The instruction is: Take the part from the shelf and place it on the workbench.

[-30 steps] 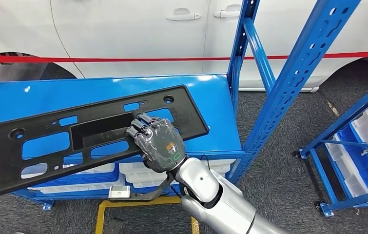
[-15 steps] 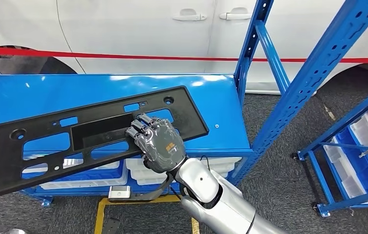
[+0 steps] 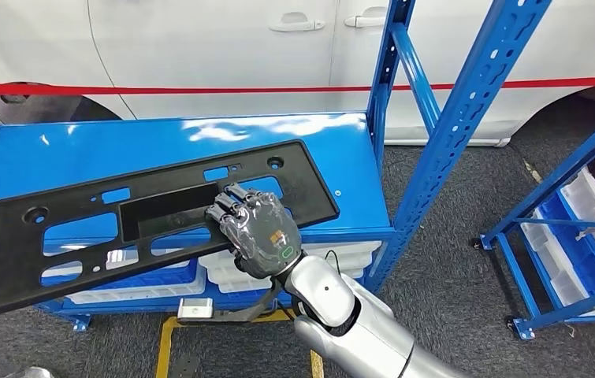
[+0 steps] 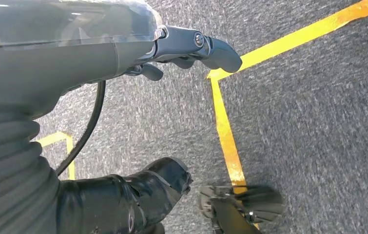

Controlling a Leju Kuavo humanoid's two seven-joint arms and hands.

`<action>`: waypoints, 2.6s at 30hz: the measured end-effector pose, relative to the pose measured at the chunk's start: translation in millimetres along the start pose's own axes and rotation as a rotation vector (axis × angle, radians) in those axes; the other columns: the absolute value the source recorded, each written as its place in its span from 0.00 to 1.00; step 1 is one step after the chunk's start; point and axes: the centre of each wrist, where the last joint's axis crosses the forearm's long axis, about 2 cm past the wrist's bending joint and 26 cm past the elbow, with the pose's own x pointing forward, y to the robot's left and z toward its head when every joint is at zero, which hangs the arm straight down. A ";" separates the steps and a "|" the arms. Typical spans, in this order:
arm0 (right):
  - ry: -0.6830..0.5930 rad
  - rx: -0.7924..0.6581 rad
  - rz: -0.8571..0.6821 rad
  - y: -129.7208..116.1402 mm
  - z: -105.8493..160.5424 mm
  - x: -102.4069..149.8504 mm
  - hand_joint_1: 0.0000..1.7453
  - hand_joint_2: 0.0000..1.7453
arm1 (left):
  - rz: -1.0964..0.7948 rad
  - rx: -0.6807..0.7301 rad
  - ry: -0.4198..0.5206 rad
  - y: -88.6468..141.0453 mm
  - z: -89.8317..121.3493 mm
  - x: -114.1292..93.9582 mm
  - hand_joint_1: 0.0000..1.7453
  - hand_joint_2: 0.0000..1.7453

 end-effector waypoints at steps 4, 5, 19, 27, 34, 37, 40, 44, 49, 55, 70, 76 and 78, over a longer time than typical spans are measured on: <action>0.005 0.006 -0.001 1.7 1.1 -0.2 1.00 1.00 | 0.000 0.001 0.001 0.3 0.1 -0.7 0.00 1.00; 0.006 0.007 -0.001 1.9 1.3 -0.3 1.00 1.00 | 0.000 0.001 0.001 0.4 0.1 -0.8 0.00 1.00; 0.013 0.003 0.001 2.1 2.0 -2.5 1.00 1.00 | -0.001 0.005 0.000 1.4 -0.7 0.2 0.00 1.00; 0.015 -0.006 0.006 1.5 1.6 -3.8 1.00 1.00 | 0.000 0.004 -0.002 0.5 -0.7 1.5 0.00 1.00; 0.025 -0.016 0.011 2.0 1.7 -3.7 1.00 1.00 | 0.000 0.004 0.002 0.4 -0.1 -0.1 0.00 1.00; 0.031 -0.018 0.014 2.5 2.0 -3.3 1.00 1.00 | 0.002 0.005 0.003 0.7 -0.2 -0.1 0.00 1.00; 0.035 -0.024 0.020 2.0 1.1 -3.1 1.00 1.00 | 0.003 0.006 0.003 0.9 -0.5 0.4 0.00 1.00; 0.037 -0.027 0.022 1.5 0.9 -3.7 1.00 1.00 | 0.004 0.008 0.005 1.1 -0.3 -0.3 0.00 1.00; 0.042 -0.026 0.020 2.4 2.1 -3.8 1.00 1.00 | 0.004 0.008 0.005 1.0 -0.3 -0.2 0.00 1.00; 0.046 -0.029 0.019 2.5 2.2 -4.0 1.00 1.00 | 0.005 0.008 0.005 0.8 -0.3 -0.1 0.00 1.00; 0.068 -0.061 -0.024 2.3 3.3 -3.6 1.00 1.00 | 0.003 0.012 0.007 1.1 -0.3 -0.2 0.00 1.00; 0.062 -0.072 -0.038 0.4 2.8 -4.8 1.00 1.00 | 0.001 0.013 0.009 1.1 -0.1 -0.9 0.00 1.00; 0.063 -0.074 -0.038 -0.1 2.8 -5.4 1.00 1.00 | 0.001 0.013 0.008 1.2 -0.4 -0.1 0.00 1.00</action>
